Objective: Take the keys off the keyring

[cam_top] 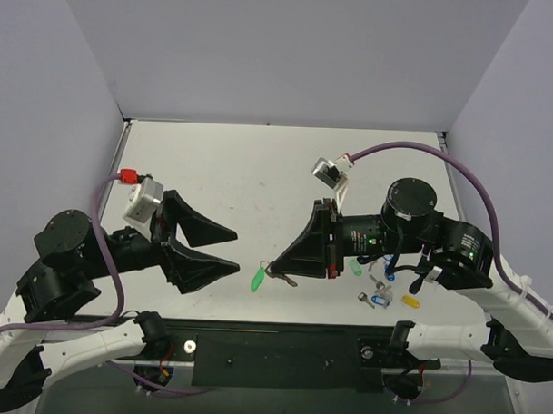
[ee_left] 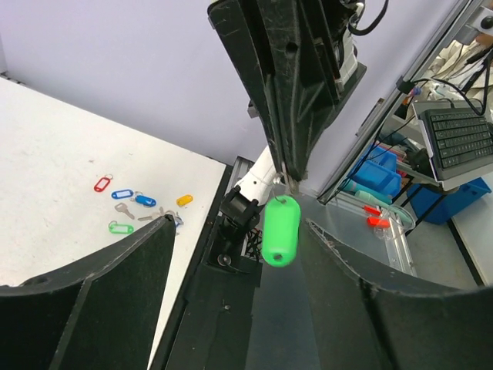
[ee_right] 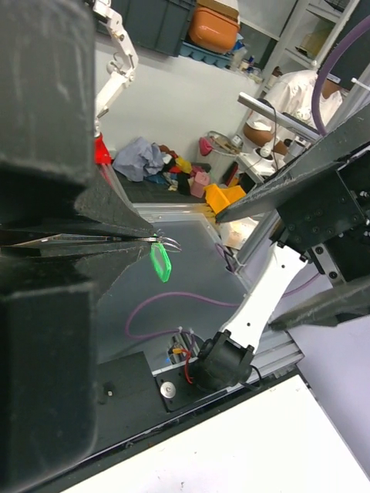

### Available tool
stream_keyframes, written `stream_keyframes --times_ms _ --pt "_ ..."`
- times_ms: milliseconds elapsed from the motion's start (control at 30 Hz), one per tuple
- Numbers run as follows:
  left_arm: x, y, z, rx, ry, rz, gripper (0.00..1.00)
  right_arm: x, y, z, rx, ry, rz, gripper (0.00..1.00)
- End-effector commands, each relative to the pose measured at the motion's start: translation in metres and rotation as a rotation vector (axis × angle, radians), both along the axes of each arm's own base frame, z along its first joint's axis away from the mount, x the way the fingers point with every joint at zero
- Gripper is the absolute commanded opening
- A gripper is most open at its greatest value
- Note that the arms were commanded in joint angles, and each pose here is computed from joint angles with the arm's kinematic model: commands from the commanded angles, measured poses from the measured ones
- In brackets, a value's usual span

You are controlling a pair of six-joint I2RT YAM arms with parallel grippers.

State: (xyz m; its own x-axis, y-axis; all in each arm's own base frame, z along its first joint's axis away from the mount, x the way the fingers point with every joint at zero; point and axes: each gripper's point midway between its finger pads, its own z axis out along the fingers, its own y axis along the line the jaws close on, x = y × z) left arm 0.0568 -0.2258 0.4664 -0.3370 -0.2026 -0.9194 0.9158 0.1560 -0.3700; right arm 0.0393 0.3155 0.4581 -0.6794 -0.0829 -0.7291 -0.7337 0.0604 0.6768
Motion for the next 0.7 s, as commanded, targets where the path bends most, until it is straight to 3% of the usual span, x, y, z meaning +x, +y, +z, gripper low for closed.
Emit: stream_keyframes --times_ms 0,267,667 --pt "0.001 -0.014 0.015 -0.021 -0.043 -0.044 0.74 -0.014 -0.005 0.024 0.066 -0.035 0.065 0.0" --pt "-0.006 -0.033 0.008 -0.035 -0.004 -0.151 0.7 -0.014 -0.004 0.027 0.069 -0.034 0.066 0.0" --pt "-0.018 -0.028 0.029 -0.121 -0.018 -0.204 0.69 -0.015 -0.003 0.025 0.057 -0.032 0.071 0.0"
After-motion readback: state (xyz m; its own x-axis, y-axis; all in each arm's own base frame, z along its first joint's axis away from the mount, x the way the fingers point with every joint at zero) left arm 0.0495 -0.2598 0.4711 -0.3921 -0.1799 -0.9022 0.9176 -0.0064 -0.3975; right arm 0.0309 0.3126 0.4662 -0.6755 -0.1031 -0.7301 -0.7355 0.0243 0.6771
